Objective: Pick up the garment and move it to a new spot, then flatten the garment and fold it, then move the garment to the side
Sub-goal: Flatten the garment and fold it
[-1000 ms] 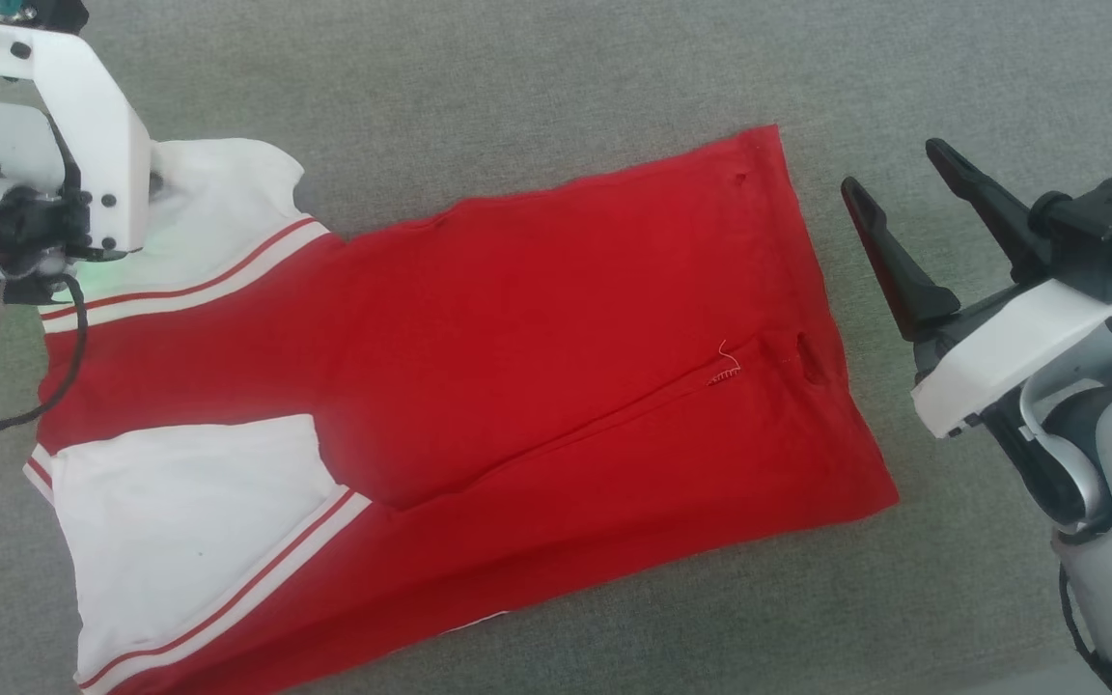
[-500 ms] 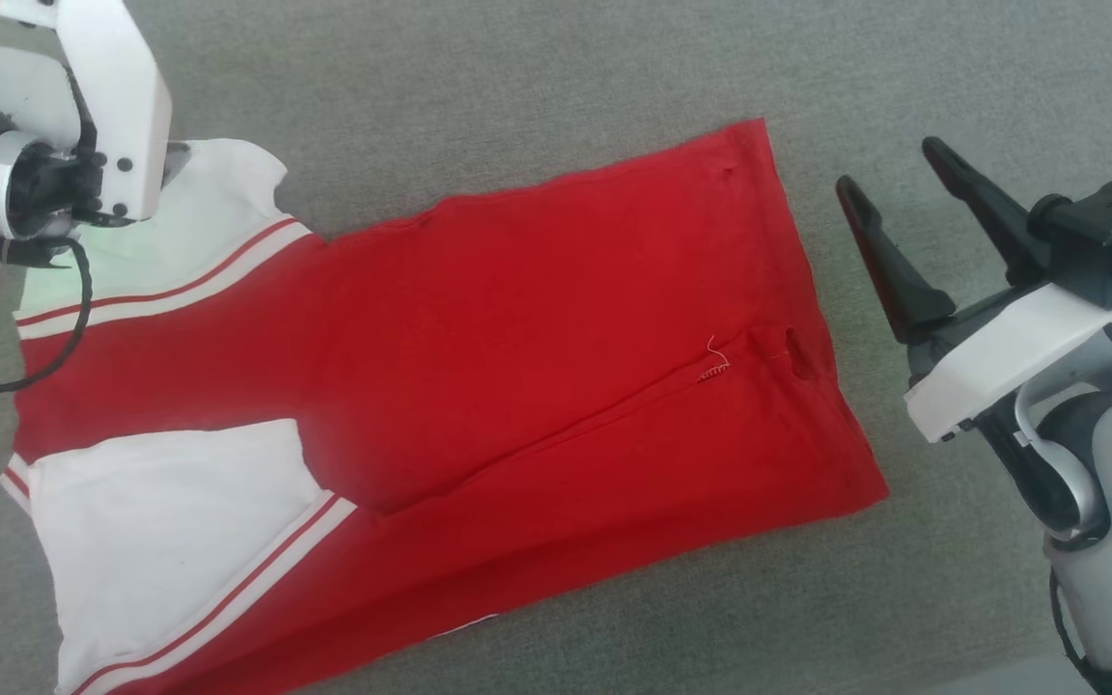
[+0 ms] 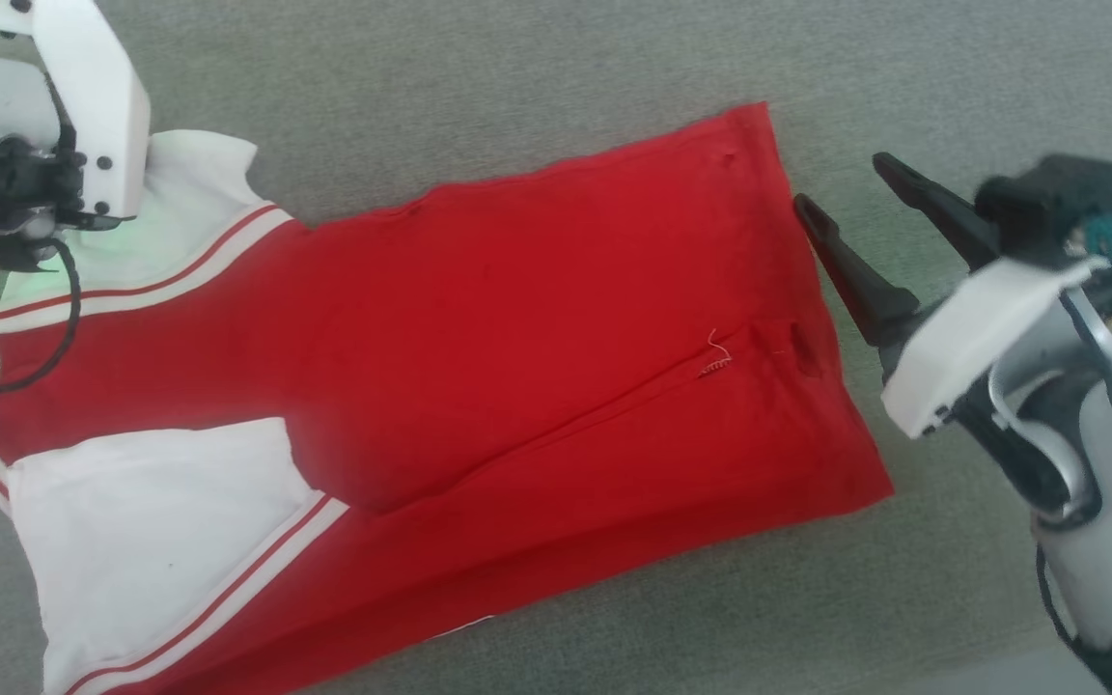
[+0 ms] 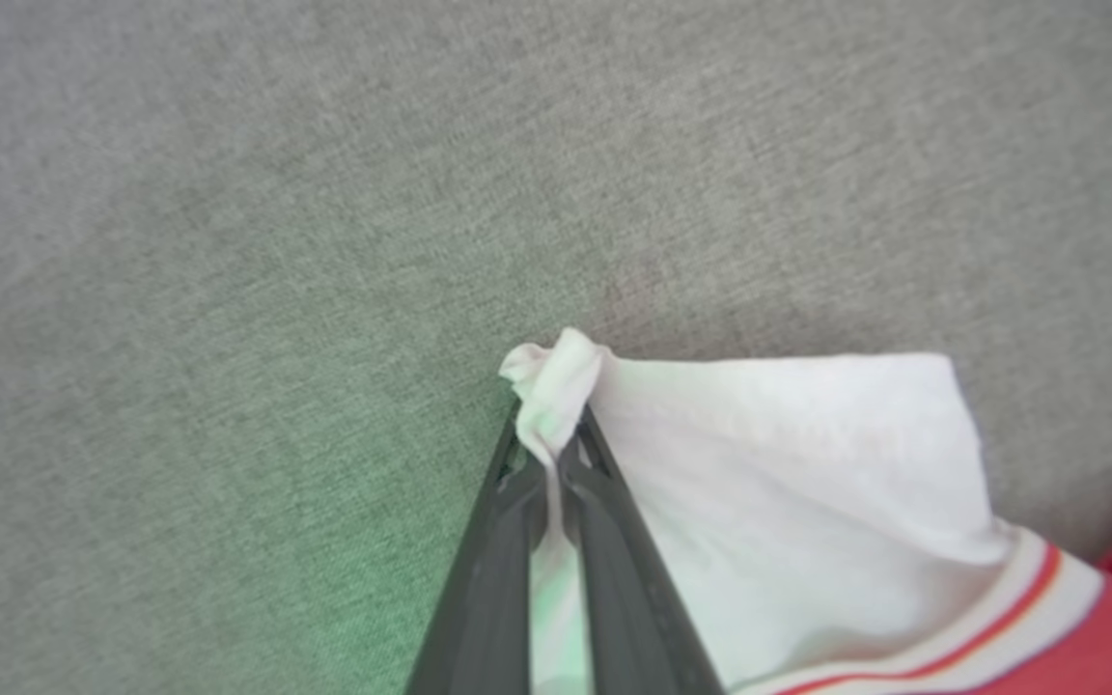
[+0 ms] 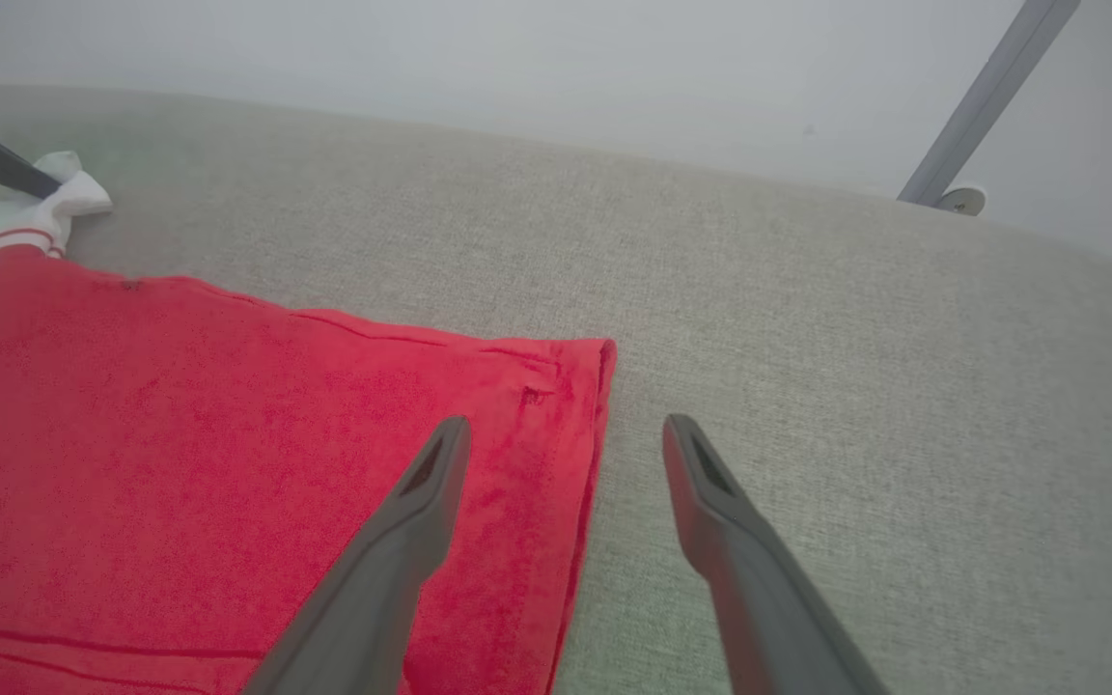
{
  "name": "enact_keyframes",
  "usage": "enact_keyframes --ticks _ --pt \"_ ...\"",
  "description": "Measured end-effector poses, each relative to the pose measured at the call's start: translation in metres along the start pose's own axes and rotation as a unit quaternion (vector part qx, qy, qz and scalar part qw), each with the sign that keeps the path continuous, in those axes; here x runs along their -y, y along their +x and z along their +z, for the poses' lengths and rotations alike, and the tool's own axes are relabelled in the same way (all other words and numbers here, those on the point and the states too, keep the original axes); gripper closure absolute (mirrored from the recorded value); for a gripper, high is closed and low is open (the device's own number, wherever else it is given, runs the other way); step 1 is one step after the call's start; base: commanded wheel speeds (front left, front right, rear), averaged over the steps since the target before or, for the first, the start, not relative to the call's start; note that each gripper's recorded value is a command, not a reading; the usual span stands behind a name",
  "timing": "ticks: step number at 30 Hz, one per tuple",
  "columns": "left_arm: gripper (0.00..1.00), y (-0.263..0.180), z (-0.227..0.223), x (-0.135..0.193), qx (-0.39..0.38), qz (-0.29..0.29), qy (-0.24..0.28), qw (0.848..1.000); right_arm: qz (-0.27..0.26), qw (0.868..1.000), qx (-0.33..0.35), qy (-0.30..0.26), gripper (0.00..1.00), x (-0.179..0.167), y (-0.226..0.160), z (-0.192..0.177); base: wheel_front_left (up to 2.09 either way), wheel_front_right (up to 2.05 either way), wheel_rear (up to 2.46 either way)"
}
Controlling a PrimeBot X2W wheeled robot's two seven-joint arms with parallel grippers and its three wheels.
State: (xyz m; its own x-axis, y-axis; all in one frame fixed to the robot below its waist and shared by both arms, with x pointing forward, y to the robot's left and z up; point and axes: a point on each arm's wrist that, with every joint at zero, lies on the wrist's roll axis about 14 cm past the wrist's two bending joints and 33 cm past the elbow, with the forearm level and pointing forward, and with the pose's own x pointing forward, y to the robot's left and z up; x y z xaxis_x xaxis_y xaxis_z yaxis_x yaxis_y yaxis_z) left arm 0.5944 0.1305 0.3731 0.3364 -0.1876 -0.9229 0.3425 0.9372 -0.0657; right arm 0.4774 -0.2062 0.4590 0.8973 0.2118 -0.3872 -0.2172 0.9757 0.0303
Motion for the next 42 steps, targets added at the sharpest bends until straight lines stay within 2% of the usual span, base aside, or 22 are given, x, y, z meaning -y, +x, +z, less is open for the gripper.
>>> enact_keyframes --ticks 6,14,19,23,24,25,28,32,42 --pt "1.00 -0.003 0.002 0.000 0.006 -0.001 0.002 1.000 0.027 0.998 -0.058 -0.002 0.00 -0.008 0.021 0.002 0.00 0.00 0.00" --pt "1.00 -0.004 0.006 0.000 0.019 -0.004 0.006 1.000 0.038 0.985 -0.169 -0.017 0.00 -0.005 0.061 -0.003 0.00 0.00 0.00" --pt "1.00 -0.003 0.008 -0.001 0.029 -0.007 0.004 1.000 0.040 0.964 -0.264 -0.009 0.00 -0.007 0.075 -0.035 0.00 0.00 0.00" --pt "1.00 -0.002 0.008 -0.002 0.036 -0.008 0.001 0.999 0.046 0.949 -0.311 0.004 0.00 -0.011 0.081 -0.046 0.00 0.00 0.00" --pt "1.00 -0.002 0.008 -0.003 0.039 -0.008 0.000 0.999 0.048 0.947 -0.319 0.010 0.19 -0.012 0.081 -0.048 0.00 0.00 0.00" --pt "1.00 -0.002 0.008 -0.003 0.043 -0.007 -0.002 0.999 0.049 0.946 -0.321 0.012 1.00 -0.012 0.082 -0.048 0.00 0.00 0.00" --pt "1.00 -0.006 0.009 -0.005 0.051 -0.006 -0.007 0.999 0.050 0.946 -0.321 0.008 1.00 -0.014 0.084 -0.047 0.00 0.00 0.00" --pt "1.00 -0.017 0.010 -0.008 0.066 -0.003 -0.011 0.998 0.050 0.952 -0.300 0.002 1.00 -0.015 0.083 -0.040 0.00 0.00 0.00" --pt "1.00 -0.080 0.020 -0.014 0.115 0.010 -0.006 0.993 0.044 0.976 -0.213 -0.029 1.00 -0.013 0.066 0.005 0.00 0.00 0.00"
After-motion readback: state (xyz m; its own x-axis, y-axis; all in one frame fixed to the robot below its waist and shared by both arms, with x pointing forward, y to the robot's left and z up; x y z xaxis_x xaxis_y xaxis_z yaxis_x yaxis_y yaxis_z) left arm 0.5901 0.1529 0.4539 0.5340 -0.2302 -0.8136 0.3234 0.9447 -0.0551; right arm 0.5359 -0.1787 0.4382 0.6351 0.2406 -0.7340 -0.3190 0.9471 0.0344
